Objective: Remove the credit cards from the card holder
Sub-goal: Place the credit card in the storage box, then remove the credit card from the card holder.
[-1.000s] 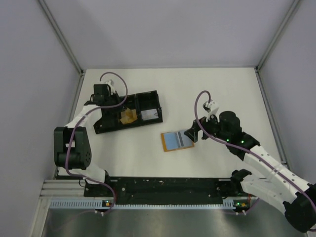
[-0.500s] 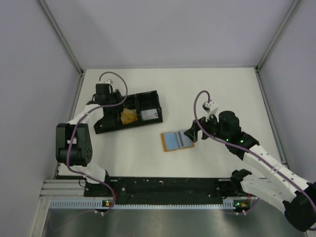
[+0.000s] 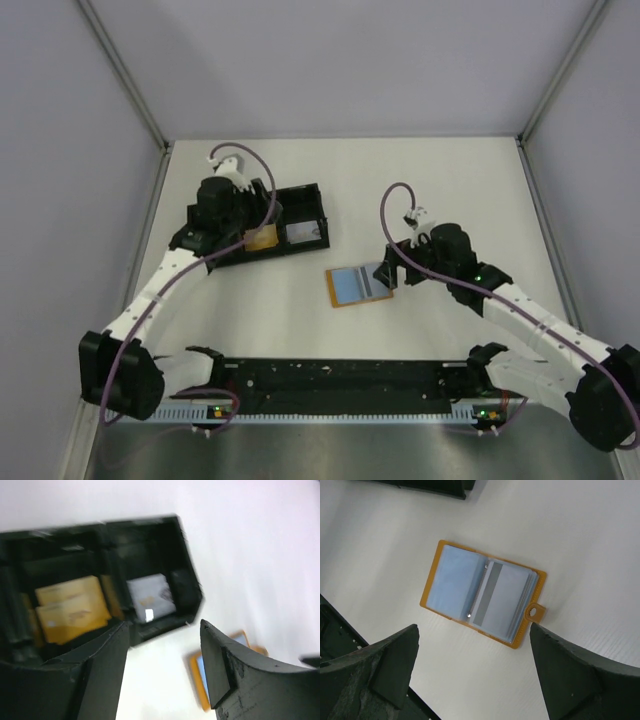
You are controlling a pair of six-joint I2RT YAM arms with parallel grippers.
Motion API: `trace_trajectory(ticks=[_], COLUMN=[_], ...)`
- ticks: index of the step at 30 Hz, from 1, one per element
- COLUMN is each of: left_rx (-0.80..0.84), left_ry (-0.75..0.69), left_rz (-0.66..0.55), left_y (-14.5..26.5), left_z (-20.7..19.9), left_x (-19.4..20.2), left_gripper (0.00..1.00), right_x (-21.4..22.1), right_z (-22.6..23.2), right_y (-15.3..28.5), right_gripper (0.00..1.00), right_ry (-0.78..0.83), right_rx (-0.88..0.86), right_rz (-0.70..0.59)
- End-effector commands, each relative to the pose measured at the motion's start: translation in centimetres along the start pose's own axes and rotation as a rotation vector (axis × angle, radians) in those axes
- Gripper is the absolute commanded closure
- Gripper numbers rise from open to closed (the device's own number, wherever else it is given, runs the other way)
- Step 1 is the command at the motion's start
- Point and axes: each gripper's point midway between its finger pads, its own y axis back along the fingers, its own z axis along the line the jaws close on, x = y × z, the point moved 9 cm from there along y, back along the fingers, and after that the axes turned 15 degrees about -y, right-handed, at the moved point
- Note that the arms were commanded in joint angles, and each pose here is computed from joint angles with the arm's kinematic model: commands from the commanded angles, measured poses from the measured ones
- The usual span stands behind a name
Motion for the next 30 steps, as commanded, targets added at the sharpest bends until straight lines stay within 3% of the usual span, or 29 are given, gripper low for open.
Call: trace_trajectory(ticks=[1, 12, 16, 25, 30], left_rx=[0.182, 0.660, 0.682, 0.579, 0.548], left_ry=[-0.028, 0.015, 0.015, 0.060, 0.076], left_rz=[0.005, 0.136, 0.205, 0.352, 0.391], left_y=[1.6, 0.4, -0.9, -2.4, -2.3], left_z=[-5.1, -16.4, -17.7, -15.6, -14.8], left_x=[2.9, 12.0, 14.6, 20.4, 21.8], left_gripper=[0.37, 0.45, 0.56, 0.59, 0.66], right_x=[-0.6, 0.0, 0.4, 2.1, 2.8], right_z=[0.3, 0.3, -0.4, -1.6, -2.3], right_y=[-0.6, -3.6, -4.6, -6.4, -6.9], right_gripper=[0.12, 0.36, 0.41, 0.49, 0.53], right_ry=[-0.056, -0.171, -0.197, -0.255, -0.271], right_rx=[0.024, 0.009, 0.061, 0.088, 0.118], right_rz=[0.002, 0.088, 0.087, 0.141, 0.162])
